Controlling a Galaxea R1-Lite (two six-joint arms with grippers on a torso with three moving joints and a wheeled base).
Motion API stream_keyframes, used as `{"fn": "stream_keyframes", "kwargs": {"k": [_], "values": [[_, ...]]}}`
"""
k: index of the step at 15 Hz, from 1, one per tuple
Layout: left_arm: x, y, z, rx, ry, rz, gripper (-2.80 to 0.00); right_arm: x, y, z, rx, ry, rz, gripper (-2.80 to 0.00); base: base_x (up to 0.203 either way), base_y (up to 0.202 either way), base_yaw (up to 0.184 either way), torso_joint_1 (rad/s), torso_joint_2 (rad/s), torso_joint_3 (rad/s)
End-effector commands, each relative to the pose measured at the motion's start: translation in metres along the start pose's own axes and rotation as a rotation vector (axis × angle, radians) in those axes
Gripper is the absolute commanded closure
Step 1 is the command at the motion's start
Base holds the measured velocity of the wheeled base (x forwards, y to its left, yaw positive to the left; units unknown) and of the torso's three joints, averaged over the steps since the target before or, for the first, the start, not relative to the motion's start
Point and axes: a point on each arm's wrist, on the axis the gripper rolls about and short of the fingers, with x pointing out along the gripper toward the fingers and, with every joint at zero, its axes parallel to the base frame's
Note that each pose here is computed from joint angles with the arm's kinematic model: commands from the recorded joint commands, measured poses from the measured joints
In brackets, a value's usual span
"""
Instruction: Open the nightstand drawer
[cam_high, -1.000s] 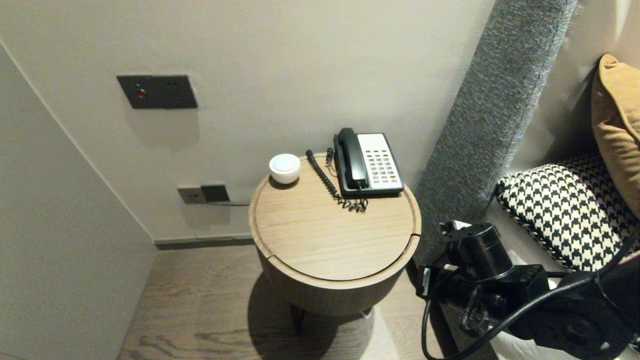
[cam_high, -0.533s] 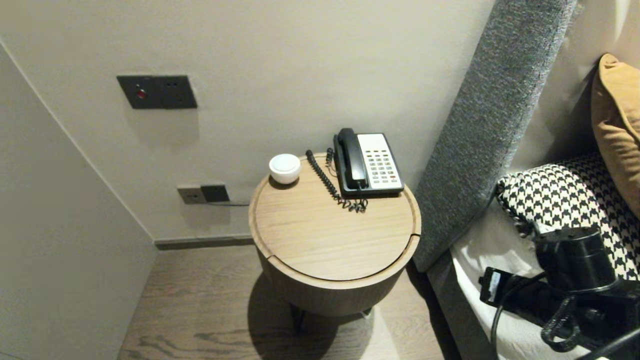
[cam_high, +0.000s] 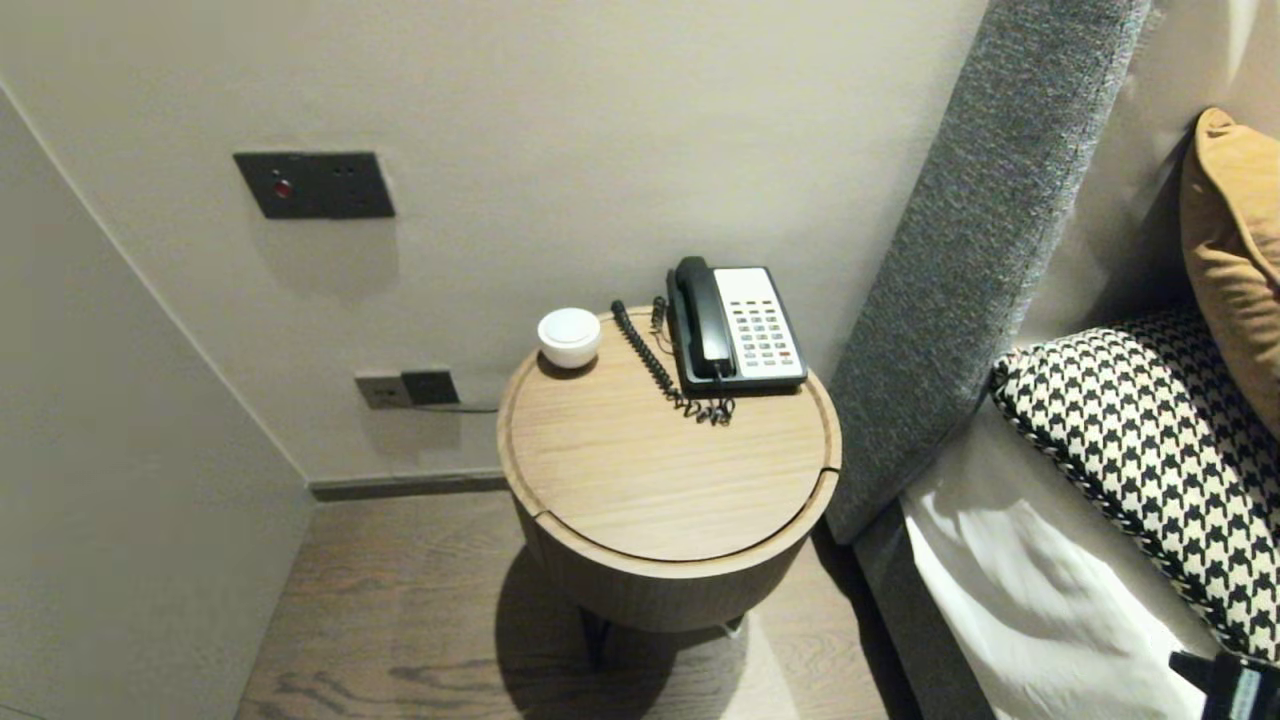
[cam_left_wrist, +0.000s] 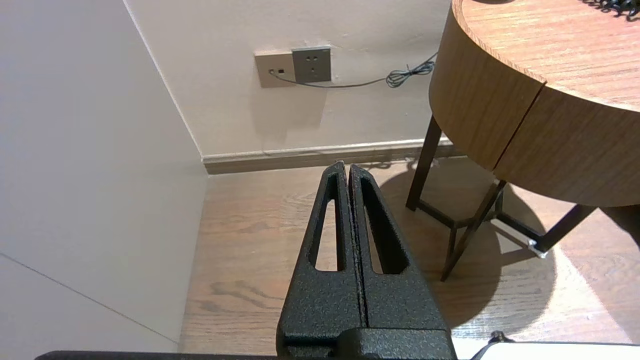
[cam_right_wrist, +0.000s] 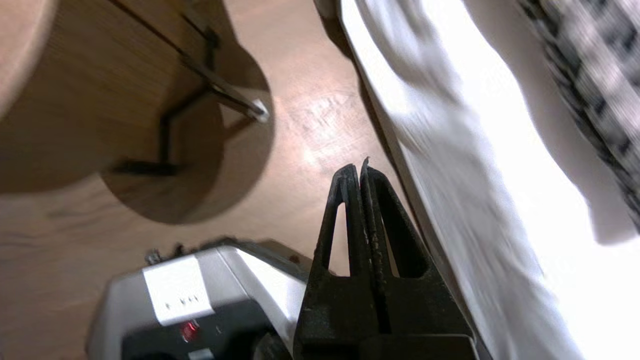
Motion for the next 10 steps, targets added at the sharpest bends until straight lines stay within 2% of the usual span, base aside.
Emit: {"fn": "stream_keyframes", "kwargs": {"k": [1, 4, 6, 10], "values": [[0.000, 0.000, 0.000, 0.000, 0.000, 0.000, 0.00, -0.024, -0.015, -0.021, 0.020, -0.116, 0.002, 0.00, 0.000, 0.000, 0.000, 0.000, 0.00, 0.000], [0.000, 0.000, 0.000, 0.000, 0.000, 0.000, 0.00, -0.033, -0.024, -0.050, -0.012, -0.161, 0.020, 0.00, 0.000, 0.000, 0.000, 0.000, 0.00, 0.000], [0.000, 0.000, 0.000, 0.000, 0.001, 0.000, 0.00, -0.035, -0.030, -0.075, -0.059, -0.199, 0.036, 0.00, 0.000, 0.000, 0.000, 0.000, 0.00, 0.000], [0.000, 0.000, 0.000, 0.000, 0.000, 0.000, 0.00, -0.040, -0.034, -0.091, -0.103, -0.292, 0.033, 0.00, 0.000, 0.000, 0.000, 0.000, 0.00, 0.000]]}}
